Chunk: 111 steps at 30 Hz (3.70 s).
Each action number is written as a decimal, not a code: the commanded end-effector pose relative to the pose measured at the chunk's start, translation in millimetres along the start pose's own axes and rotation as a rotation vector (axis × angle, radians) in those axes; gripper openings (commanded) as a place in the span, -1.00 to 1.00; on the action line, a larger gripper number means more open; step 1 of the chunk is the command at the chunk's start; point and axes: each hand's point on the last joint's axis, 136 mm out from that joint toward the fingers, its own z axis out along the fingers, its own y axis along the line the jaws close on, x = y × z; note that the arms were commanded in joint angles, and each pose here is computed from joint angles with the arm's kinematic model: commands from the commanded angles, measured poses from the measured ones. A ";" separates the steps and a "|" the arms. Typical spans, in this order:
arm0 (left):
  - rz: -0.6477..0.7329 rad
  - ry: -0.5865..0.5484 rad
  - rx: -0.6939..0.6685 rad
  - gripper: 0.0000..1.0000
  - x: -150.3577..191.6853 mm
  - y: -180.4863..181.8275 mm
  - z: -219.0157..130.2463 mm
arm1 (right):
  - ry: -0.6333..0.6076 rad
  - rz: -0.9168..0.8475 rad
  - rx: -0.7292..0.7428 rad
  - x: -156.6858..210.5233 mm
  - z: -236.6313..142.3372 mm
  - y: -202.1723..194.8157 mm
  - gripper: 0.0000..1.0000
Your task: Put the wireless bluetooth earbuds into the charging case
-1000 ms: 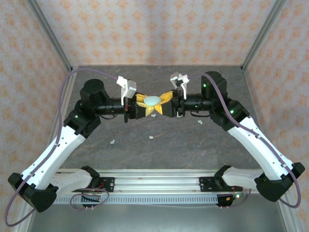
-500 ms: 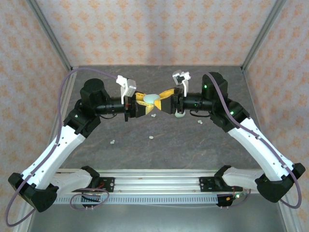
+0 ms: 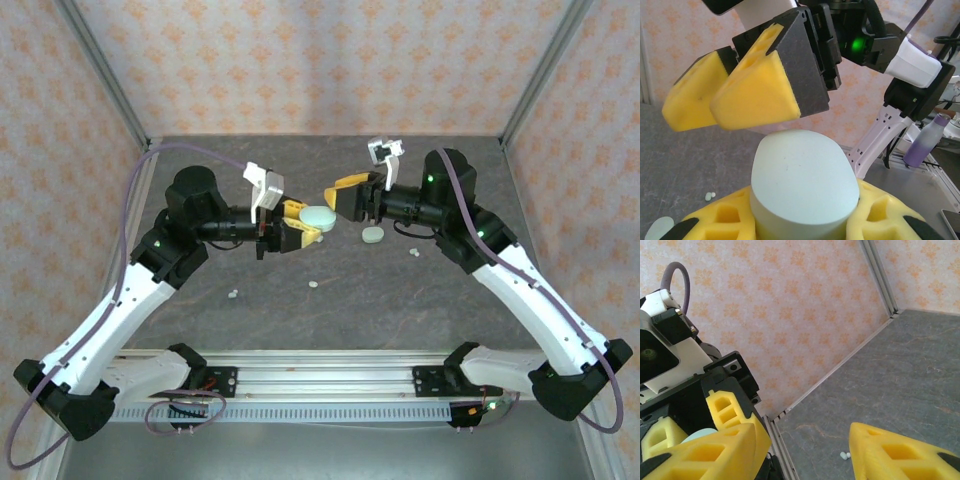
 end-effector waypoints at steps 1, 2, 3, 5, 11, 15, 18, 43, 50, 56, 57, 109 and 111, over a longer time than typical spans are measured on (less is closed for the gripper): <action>0.034 -0.006 0.033 -1.00 -4.3 -12.6 -3.6 | -0.040 -0.050 -0.068 -7.4 -2.7 13.7 0.15; 0.032 -0.001 0.032 -1.00 -3.2 -12.0 -3.3 | -0.044 -0.070 -0.106 -6.5 -5.6 21.5 0.21; 0.031 0.001 0.030 -1.00 -3.0 -12.1 -3.6 | -0.047 -0.091 -0.149 -4.7 -8.8 29.5 0.28; 0.030 0.003 0.027 -1.00 -2.9 -11.1 -3.5 | -0.061 -0.123 -0.206 -3.3 -16.1 41.8 0.36; 0.025 0.005 0.027 -1.00 -3.9 -11.0 -3.1 | -0.008 -0.172 -0.270 11.0 -24.4 57.3 0.42; 0.023 0.003 0.022 -1.00 -5.2 -9.7 -2.9 | 0.017 -0.175 -0.313 16.2 -22.7 63.9 0.44; 0.020 -0.001 0.025 -1.00 -7.0 -9.7 -2.3 | 0.040 -0.186 -0.303 21.9 -19.8 60.7 0.45; 0.012 0.006 0.053 -1.00 -12.6 -8.3 3.0 | 0.097 -0.223 -0.217 20.7 -3.2 41.6 -0.40; 0.009 0.012 0.055 -1.00 -9.6 -8.7 2.5 | 0.067 -0.120 -0.190 5.9 -2.9 36.6 -0.54; 0.011 0.013 0.059 -1.00 -8.7 -10.4 1.8 | 0.042 -0.005 -0.204 -5.7 -1.9 33.6 -0.55; 0.013 0.012 0.060 -1.00 -9.0 -10.6 1.7 | 0.039 0.009 -0.206 -6.7 -1.6 33.0 -0.54; -0.003 0.090 -0.180 -1.00 40.3 -23.9 -48.3 | 0.539 0.638 0.406 223.2 165.0 -153.1 -0.03; -0.009 0.086 -0.179 -1.00 40.0 -26.5 -50.1 | 0.606 0.581 0.369 238.3 186.7 -152.3 -0.09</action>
